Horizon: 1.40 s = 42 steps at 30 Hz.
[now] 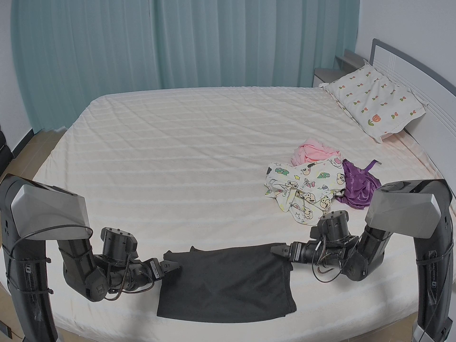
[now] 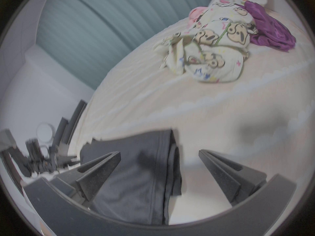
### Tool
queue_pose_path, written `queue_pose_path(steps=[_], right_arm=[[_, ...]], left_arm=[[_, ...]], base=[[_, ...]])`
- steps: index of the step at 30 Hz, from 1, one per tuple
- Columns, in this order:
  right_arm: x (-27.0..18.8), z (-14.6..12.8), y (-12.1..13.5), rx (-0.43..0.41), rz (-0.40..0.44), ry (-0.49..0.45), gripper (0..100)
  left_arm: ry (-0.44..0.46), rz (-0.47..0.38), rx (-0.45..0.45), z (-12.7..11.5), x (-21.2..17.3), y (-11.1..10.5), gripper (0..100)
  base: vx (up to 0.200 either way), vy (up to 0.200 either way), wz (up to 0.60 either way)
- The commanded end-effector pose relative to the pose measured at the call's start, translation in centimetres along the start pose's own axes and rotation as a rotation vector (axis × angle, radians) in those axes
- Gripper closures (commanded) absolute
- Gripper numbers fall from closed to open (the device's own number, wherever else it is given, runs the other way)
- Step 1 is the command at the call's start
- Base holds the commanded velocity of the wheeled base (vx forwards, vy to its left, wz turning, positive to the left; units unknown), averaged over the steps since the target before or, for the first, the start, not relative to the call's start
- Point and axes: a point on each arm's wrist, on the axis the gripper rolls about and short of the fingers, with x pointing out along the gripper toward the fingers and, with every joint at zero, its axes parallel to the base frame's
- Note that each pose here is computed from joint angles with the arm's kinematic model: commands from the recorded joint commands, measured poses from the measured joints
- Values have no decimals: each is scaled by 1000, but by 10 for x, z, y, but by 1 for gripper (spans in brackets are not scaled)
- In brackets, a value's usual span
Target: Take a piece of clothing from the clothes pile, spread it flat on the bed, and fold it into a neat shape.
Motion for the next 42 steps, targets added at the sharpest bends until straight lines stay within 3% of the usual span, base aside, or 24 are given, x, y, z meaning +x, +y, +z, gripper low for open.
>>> queue_pose_path(steps=[1, 7, 14, 19, 32, 42], right_arm=[[-11, -20, 9, -62, 15, 70, 0], [-17, -31, 10, -102, 6, 118, 0], [-19, -47, 29, -154, 70, 185, 0], [-15, -49, 33, -164, 56, 240, 0], [6, -49, 59, -219, 122, 220, 0], [13, -53, 74, -241, 126, 248, 0]], left_arm=[[-6, -3, -6, 2, -1, 0, 0], [-3, -2, -7, 1, -1, 1, 0], [-4, 0, -5, 1, 0, 1, 0], [-2, 0, -3, 1, 0, 1, 0], [-4, -1, -3, 1, 0, 0, 0], [-2, -1, -2, 1, 0, 0, 0]], base=[[0, 0, 0], [0, 0, 0], [0, 0, 0], [0, 0, 0], [0, 0, 0], [0, 0, 0]])
